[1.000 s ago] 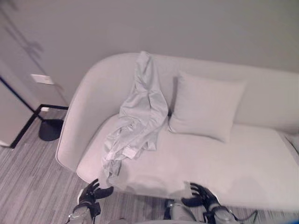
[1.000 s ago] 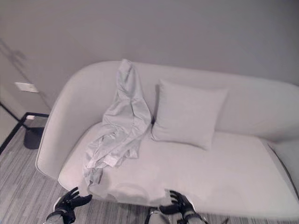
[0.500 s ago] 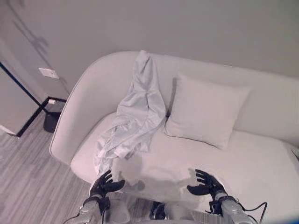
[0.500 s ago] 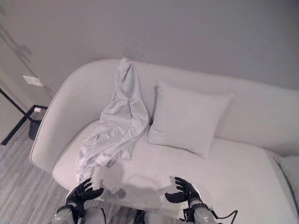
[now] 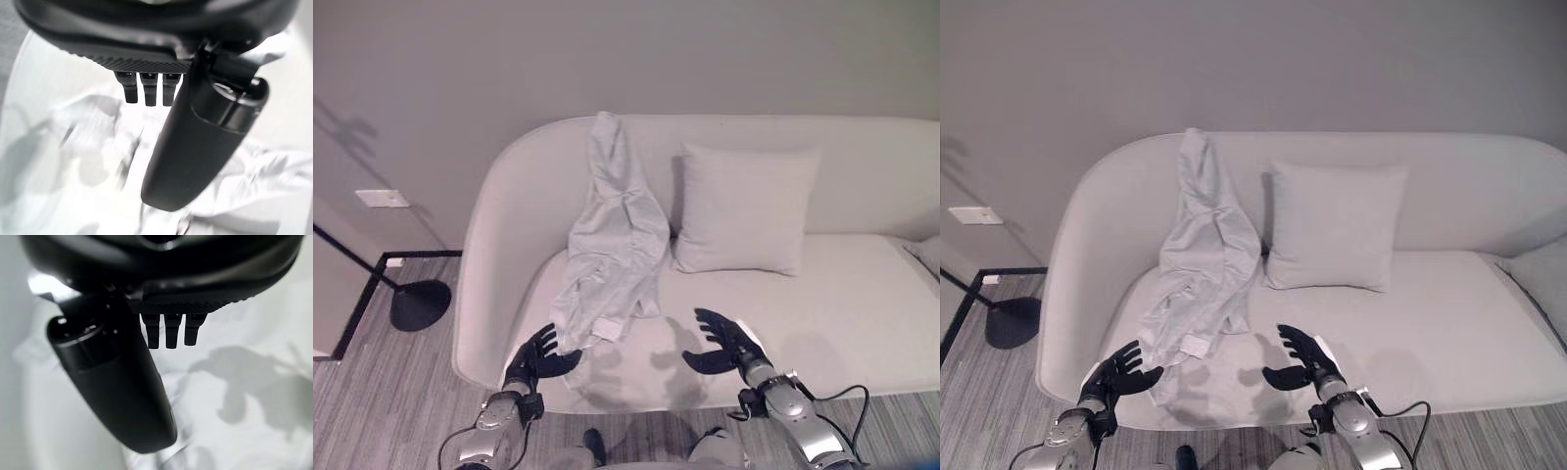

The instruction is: Hang the clothes on the sofa on the clothes rack.

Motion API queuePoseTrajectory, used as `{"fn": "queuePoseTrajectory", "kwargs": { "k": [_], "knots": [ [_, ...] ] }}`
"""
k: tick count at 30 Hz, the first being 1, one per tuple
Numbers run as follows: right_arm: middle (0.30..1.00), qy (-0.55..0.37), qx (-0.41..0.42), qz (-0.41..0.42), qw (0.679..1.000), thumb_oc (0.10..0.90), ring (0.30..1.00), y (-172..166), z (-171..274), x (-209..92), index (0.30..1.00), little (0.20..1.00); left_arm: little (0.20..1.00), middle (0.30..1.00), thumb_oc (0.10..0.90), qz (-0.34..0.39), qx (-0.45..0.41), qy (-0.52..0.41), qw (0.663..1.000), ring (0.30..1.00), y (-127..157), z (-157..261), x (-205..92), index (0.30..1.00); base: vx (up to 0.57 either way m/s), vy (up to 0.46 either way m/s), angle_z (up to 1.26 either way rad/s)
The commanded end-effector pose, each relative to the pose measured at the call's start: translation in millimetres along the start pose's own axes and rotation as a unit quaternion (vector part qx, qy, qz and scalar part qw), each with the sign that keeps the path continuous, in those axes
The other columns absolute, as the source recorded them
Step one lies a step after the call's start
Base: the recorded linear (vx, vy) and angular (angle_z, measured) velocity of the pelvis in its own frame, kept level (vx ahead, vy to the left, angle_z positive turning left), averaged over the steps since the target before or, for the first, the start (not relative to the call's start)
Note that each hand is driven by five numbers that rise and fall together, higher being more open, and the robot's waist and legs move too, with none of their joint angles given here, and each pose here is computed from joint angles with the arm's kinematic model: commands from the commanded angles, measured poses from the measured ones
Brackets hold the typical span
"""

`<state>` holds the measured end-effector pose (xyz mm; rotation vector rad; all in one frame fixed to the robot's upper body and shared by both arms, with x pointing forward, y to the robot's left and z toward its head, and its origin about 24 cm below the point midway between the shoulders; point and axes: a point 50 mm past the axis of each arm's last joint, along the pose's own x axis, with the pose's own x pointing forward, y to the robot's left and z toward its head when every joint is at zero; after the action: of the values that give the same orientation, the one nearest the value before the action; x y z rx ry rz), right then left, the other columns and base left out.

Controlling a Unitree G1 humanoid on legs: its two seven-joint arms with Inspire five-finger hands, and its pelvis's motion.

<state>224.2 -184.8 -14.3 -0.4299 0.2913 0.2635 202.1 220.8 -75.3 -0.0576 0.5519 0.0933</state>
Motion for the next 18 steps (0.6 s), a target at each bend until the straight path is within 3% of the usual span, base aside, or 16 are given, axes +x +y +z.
{"fn": "queuePoseTrajectory", "kwargs": {
  "k": [1, 4, 9, 14, 15, 18],
  "knots": [
    [0.9, -0.085, -0.07, -0.108, 0.988, 0.8, 0.9, -68, 49, 29, 0.9, 0.9, 0.9, 0.9, 0.8, -0.048, 0.007, -0.13, 0.99, 0.9, -22, 61, 12, 0.9, 0.08, 0.017, 0.39],
    [0.9, -0.106, -0.097, -0.149, 0.978, 0.8, 0.9, -90, 72, 39, 0.9, 0.9, 0.9, 0.9, 0.8, -0.068, 0.0, -0.159, 0.985, 0.9, -36, 75, 13, 0.9, 0.03, -0.056, 0.65],
    [0.9, -0.161, -0.153, -0.26, 0.94, 0.8, 0.9, -144, 149, 62, 0.9, 0.9, 0.9, 0.9, 0.8, -0.134, -0.016, -0.228, 0.964, 0.9, -71, 111, 6, 0.9, -0.06, -0.051, 0.12],
    [0.9, -0.187, -0.185, -0.323, 0.909, 0.8, 0.9, -182, 198, 58, 0.9, 0.9, 0.9, 0.9, 0.8, -0.169, 0.001, -0.264, 0.949, 0.9, -85, 131, 1, 0.9, -0.08, -0.004, 0.06],
    [0.9, -0.192, -0.211, -0.366, 0.886, 0.8, 0.9, -208, 227, 50, 0.9, 0.9, 0.9, 0.9, 0.8, -0.184, 0.014, -0.293, 0.938, 0.9, -87, 146, -5, 0.9, -0.05, 0.006, -0.02],
    [0.9, -0.192, -0.22, -0.401, 0.868, 0.8, 0.9, -228, 242, 40, 0.9, 0.9, 0.9, 0.9, 0.8, -0.188, 0.029, -0.307, 0.932, 0.9, -84, 151, -9, 0.9, -0.02, 0.014, -0.07]
  ]
}}
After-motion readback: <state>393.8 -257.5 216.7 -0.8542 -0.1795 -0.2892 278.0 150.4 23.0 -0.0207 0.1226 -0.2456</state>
